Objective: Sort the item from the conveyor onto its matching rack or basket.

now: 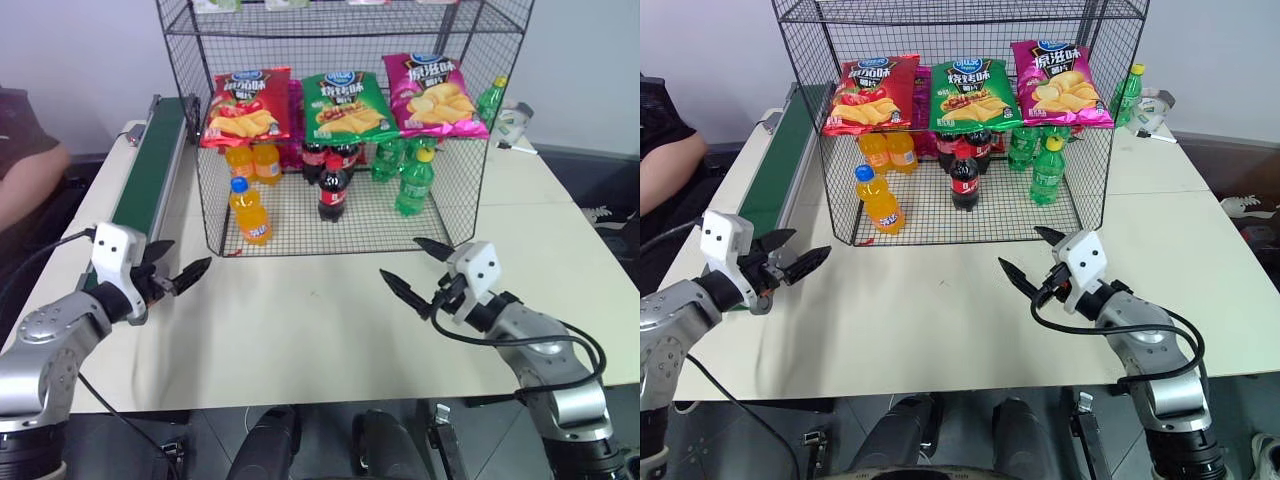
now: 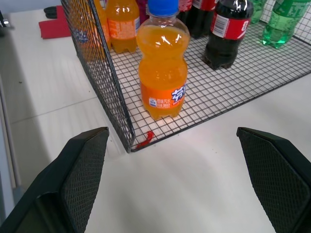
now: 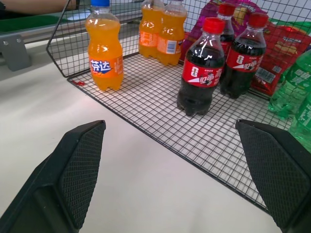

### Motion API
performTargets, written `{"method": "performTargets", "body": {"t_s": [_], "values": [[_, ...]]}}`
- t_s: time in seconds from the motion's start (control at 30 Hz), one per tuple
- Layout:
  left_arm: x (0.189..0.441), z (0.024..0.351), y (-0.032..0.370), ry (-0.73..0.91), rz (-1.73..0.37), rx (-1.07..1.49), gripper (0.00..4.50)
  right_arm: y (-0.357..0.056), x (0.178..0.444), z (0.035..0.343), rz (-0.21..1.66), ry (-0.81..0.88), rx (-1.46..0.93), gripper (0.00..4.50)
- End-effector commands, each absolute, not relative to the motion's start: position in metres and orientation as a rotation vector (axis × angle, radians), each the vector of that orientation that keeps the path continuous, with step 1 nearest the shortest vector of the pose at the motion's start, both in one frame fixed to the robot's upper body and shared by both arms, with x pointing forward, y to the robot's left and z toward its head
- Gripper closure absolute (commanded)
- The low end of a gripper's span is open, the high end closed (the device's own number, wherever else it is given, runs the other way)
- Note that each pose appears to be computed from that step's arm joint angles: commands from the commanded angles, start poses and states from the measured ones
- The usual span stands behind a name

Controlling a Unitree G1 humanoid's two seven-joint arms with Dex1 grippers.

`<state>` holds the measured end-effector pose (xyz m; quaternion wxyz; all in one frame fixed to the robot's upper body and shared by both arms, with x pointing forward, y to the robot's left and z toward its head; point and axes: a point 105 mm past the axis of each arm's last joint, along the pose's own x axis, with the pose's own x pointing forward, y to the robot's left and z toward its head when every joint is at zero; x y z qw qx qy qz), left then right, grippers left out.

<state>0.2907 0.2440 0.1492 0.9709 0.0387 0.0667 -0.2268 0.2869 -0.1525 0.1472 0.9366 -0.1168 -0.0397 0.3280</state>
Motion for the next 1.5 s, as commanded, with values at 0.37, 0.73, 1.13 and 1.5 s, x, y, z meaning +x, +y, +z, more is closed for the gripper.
{"method": "performTargets", "body": {"t_s": [0.37, 0.73, 1.13, 1.5], "values": [[0.2889, 0.1576, 0.2428, 0.099, -0.443, 0.115, 0.09, -0.1559, 0.2880, 0.1601, 0.701, -0.129, -0.251, 0.00], [0.2850, 0.1589, 0.2469, 0.090, -0.393, 0.125, 0.09, -0.1500, 0.2890, 0.1599, 0.739, -0.125, -0.235, 0.00], [0.2806, 0.1561, 0.2445, 0.096, -0.361, 0.115, 0.09, -0.1568, 0.2882, 0.1568, 0.760, -0.107, -0.235, 0.00], [0.2852, 0.1560, 0.2427, 0.102, -0.364, 0.088, 0.09, -0.1573, 0.2919, 0.1529, 0.733, -0.111, -0.263, 0.00]]}}
